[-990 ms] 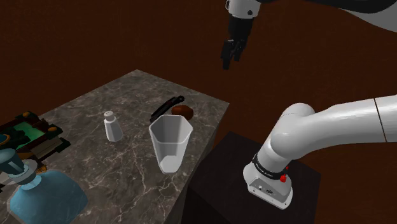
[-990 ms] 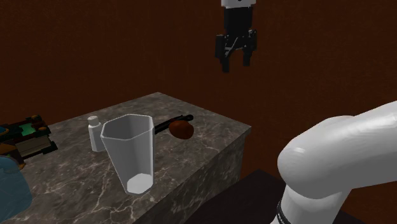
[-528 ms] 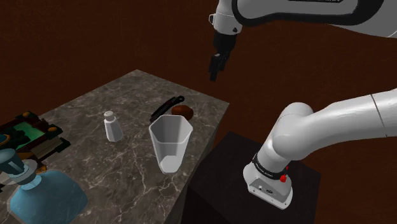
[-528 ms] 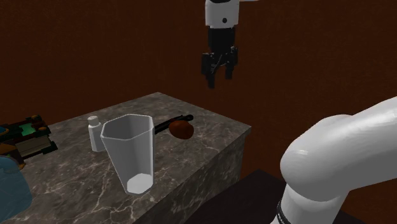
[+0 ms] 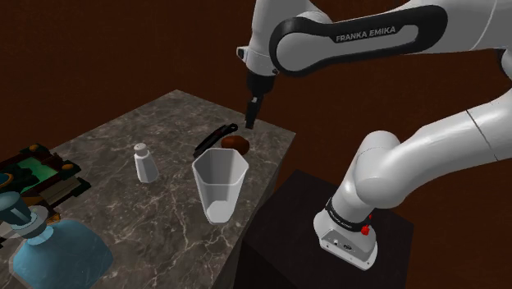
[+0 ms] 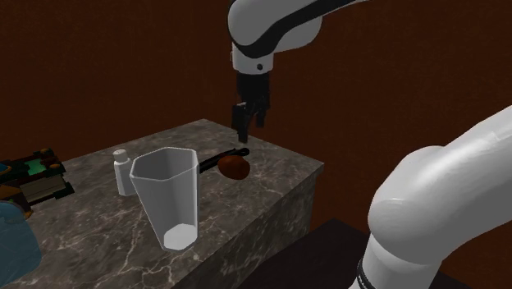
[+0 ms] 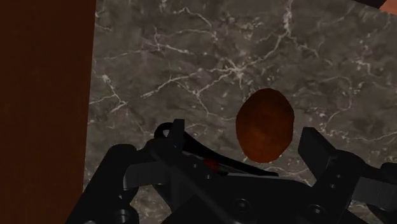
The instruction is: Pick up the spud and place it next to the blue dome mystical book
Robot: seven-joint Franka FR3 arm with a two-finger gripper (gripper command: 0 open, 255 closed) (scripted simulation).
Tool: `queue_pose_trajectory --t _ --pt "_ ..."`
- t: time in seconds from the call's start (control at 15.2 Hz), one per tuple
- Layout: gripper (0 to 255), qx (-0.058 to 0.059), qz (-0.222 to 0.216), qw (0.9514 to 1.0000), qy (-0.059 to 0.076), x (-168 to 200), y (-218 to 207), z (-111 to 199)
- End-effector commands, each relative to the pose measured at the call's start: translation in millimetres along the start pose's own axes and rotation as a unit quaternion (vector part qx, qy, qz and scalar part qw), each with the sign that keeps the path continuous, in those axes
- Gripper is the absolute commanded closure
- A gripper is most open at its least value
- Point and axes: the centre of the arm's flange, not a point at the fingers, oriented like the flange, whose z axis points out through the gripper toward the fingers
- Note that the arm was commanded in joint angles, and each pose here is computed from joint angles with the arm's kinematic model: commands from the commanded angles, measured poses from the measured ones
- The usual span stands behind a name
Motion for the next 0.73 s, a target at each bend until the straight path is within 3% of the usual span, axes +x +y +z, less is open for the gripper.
queue_pose_trajectory --t 0.0,0.26,0.66 --pt "0 0.0 -0.034 0.9994 0.01 10.2 -12.1 17.1" --pt "0 0.002 -0.101 0.9945 0.028 32.0 -41.0 51.2" --pt "0 0.002 -0.102 0.9944 0.028 33.8 -41.7 78.1"
